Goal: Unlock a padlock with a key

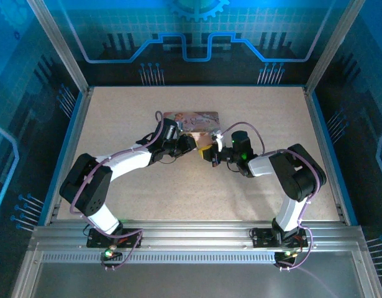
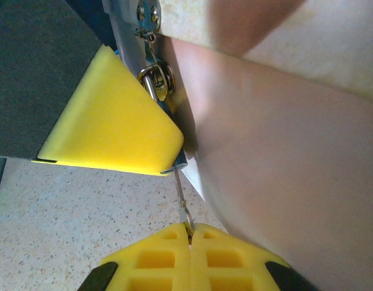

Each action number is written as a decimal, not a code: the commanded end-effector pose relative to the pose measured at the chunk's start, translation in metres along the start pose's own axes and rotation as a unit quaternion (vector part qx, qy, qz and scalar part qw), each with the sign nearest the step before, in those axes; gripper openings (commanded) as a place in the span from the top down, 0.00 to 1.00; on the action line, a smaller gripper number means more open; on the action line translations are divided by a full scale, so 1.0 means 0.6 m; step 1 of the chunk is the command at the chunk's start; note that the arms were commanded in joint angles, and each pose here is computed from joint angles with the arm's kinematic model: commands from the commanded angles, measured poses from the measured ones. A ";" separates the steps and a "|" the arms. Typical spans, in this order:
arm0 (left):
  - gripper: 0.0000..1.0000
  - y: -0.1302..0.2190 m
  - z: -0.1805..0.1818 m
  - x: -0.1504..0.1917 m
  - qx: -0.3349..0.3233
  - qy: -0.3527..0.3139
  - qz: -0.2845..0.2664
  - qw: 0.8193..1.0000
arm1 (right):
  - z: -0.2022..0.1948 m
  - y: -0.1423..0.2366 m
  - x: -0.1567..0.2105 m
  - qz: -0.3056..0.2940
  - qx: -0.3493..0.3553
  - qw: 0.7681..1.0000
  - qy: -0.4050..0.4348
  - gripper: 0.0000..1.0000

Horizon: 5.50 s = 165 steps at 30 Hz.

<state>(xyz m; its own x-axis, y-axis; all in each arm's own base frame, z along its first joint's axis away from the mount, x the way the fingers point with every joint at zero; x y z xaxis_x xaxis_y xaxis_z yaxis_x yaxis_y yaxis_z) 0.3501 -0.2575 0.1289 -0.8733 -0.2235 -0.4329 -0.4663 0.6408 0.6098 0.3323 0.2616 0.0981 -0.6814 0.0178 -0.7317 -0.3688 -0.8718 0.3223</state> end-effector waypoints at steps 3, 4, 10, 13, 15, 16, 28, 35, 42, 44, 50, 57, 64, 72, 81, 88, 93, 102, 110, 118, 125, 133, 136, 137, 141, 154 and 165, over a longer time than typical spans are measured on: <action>0.83 0.002 -0.074 0.015 0.092 -0.027 0.033 0.995 | 0.019 -0.017 -0.042 -0.030 -0.015 0.999 0.031 1.00; 0.83 0.001 -0.074 0.015 0.093 -0.026 0.033 0.995 | 0.023 -0.020 -0.041 -0.028 -0.018 0.999 0.033 1.00; 0.83 -0.003 -0.073 0.018 0.092 -0.026 0.037 0.995 | 0.037 -0.037 -0.051 -0.025 -0.030 0.998 0.040 1.00; 0.83 -0.003 -0.068 0.020 0.087 -0.028 0.039 0.995 | 0.039 -0.030 -0.062 -0.034 -0.025 0.998 0.043 1.00; 0.82 -0.003 -0.066 0.022 0.084 -0.029 0.040 0.995 | 0.036 -0.022 -0.068 -0.038 -0.019 0.998 0.044 1.00; 0.82 -0.004 -0.064 0.023 0.082 -0.029 0.041 0.995 | 0.034 -0.017 -0.071 -0.041 -0.018 0.998 0.044 1.00; 0.82 -0.002 -0.065 0.022 0.084 -0.030 0.040 0.995 | 0.016 0.009 -0.073 -0.045 -0.002 0.998 0.038 1.00; 0.82 0.000 -0.063 0.021 0.084 -0.030 0.041 0.995 | 0.013 0.024 -0.062 -0.034 0.004 0.999 0.036 1.00; 0.83 0.005 -0.064 0.014 0.088 -0.029 0.038 0.995 | 0.011 0.027 -0.026 -0.007 0.015 0.999 0.029 1.00; 0.82 0.006 -0.066 0.013 0.088 -0.030 0.039 0.995 | 0.010 0.027 -0.016 -0.002 0.018 0.999 0.027 1.00; 0.83 0.011 -0.067 0.007 0.086 -0.032 0.040 0.995 | 0.015 0.021 0.001 0.011 0.023 0.999 0.033 1.00; 0.83 0.016 -0.068 0.002 0.085 -0.034 0.037 0.995 | 0.012 0.026 0.015 0.013 0.033 0.999 0.031 1.00; 0.83 0.017 -0.069 0.000 0.085 -0.034 0.036 0.995 | 0.011 0.020 0.027 0.023 0.031 0.999 0.026 1.00; 0.82 0.018 -0.069 0.003 0.085 -0.035 0.037 0.995 | 0.008 0.014 0.034 0.027 0.029 0.999 0.019 1.00; 0.82 0.019 -0.068 0.004 0.086 -0.035 0.039 0.995 | 0.018 0.023 0.011 -0.006 0.018 1.000 0.023 1.00; 0.82 0.018 -0.068 0.004 0.086 -0.034 0.038 0.995 | 0.022 0.034 0.000 -0.024 0.011 0.999 0.026 1.00; 0.83 0.019 -0.069 0.004 0.089 -0.033 0.040 0.995 | 0.029 0.026 -0.008 -0.027 0.000 0.999 0.030 1.00; 0.83 0.021 -0.070 0.008 0.089 -0.034 0.043 0.994 | 0.041 0.002 -0.012 -0.010 0.000 0.998 0.056 1.00; 0.82 0.020 -0.067 0.011 0.089 -0.036 0.046 0.994 | 0.049 -0.001 -0.042 -0.029 -0.011 0.998 0.058 1.00; 0.83 0.019 -0.066 0.012 0.090 -0.036 0.047 0.994 | 0.053 0.001 -0.067 -0.044 -0.028 0.998 0.046 1.00; 0.82 0.021 -0.067 0.013 0.091 -0.039 0.049 0.994 | 0.044 0.018 -0.069 -0.038 -0.024 0.998 0.044 1.00; 0.82 0.019 -0.062 0.014 0.086 -0.037 0.049 0.994 | 0.039 0.032 -0.064 -0.022 -0.017 0.999 0.044 1.00; 0.82 0.018 -0.064 0.013 0.088 -0.038 0.050 0.994 | 0.040 0.029 -0.059 -0.017 -0.023 0.999 0.043 1.00; 0.82 0.018 -0.065 0.013 0.088 -0.038 0.049 0.994 | 0.041 0.028 -0.055 -0.014 -0.024 0.999 0.042 1.00; 0.82 0.018 -0.066 0.012 0.089 -0.039 0.050 0.994 | 0.042 0.021 -0.054 -0.012 -0.025 0.999 0.042 1.00; 0.82 0.011 -0.063 0.012 0.088 -0.037 0.052 0.994 | 0.081 -0.004 -0.073 -0.014 -0.067 0.997 0.033 1.00; 0.82 0.013 -0.066 0.009 0.090 -0.039 0.049 0.994 | 0.063 0.003 -0.056 -0.004 -0.028 0.999 0.039 1.00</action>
<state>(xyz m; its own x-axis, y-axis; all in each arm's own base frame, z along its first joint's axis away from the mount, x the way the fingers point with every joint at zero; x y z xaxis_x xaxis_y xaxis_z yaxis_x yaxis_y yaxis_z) 0.3505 -0.2559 0.1331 -0.8890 -0.1887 -0.4172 -0.4251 0.6788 0.5987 0.3267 0.2629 0.1108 -0.7386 -0.0126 -0.6740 -0.3208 -0.8728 0.3679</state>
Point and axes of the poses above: each hand's point on the last joint's axis, 136 mm out from that joint toward the fingers, its own y axis back along the fingers, its own z axis along the line the jaws close on, x = y × z, the point moved 2 cm from there along y, back along the fingers, and after that the axes turned 13 degrees about -y, right-handed, at the moved point
